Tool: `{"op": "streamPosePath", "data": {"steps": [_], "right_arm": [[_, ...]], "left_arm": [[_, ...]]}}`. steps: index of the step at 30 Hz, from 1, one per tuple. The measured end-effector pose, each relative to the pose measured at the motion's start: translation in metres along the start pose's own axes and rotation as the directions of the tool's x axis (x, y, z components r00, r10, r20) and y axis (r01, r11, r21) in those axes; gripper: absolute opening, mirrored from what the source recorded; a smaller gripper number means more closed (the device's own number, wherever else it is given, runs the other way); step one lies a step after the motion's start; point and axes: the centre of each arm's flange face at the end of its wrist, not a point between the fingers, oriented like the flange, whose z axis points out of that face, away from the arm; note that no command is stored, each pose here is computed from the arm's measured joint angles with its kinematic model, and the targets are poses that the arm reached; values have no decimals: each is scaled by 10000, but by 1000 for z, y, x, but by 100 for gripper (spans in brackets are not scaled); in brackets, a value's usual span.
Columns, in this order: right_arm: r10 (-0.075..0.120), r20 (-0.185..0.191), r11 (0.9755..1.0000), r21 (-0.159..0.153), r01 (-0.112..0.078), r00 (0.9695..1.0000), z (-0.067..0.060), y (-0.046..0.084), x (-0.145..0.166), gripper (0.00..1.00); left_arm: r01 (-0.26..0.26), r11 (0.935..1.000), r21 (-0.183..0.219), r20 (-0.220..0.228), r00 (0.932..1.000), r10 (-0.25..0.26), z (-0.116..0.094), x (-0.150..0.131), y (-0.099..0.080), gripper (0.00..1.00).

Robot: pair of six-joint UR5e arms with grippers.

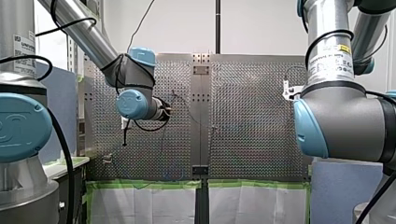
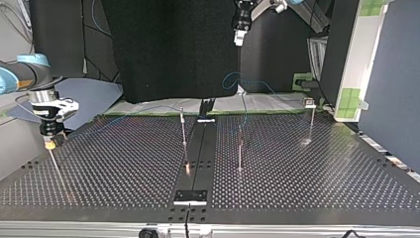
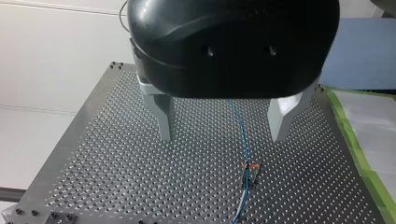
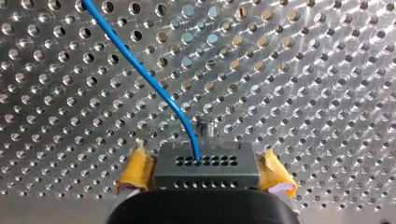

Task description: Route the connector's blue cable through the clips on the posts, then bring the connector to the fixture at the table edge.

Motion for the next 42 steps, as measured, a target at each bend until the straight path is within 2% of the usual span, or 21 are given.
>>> {"op": "streamPosePath", "data": {"steps": [15, 24, 31, 42], "right_arm": [[6, 17, 9996, -278, -5, 10000, 0, 3, 0, 100], [8, 31, 9984, -562, -6, 10000, 0, 6, 0, 100], [-12, -3, 9984, -562, 12, 10000, 0, 5, 1, 100], [-39, -88, 9995, -329, 36, 10000, 3, -5, 3, 100]], "left_arm": [[-24, 10000, -1, -27, 10000, 24, 0, 0, 0, 100], [-32, 10000, -4, -36, 10000, 32, 0, 0, 0, 100], [-43, 10000, -10, -51, 10000, 43, -1, 0, 0, 100], [-51, 10000, -8, -61, 10000, 51, -1, 1, 0, 100]]}}
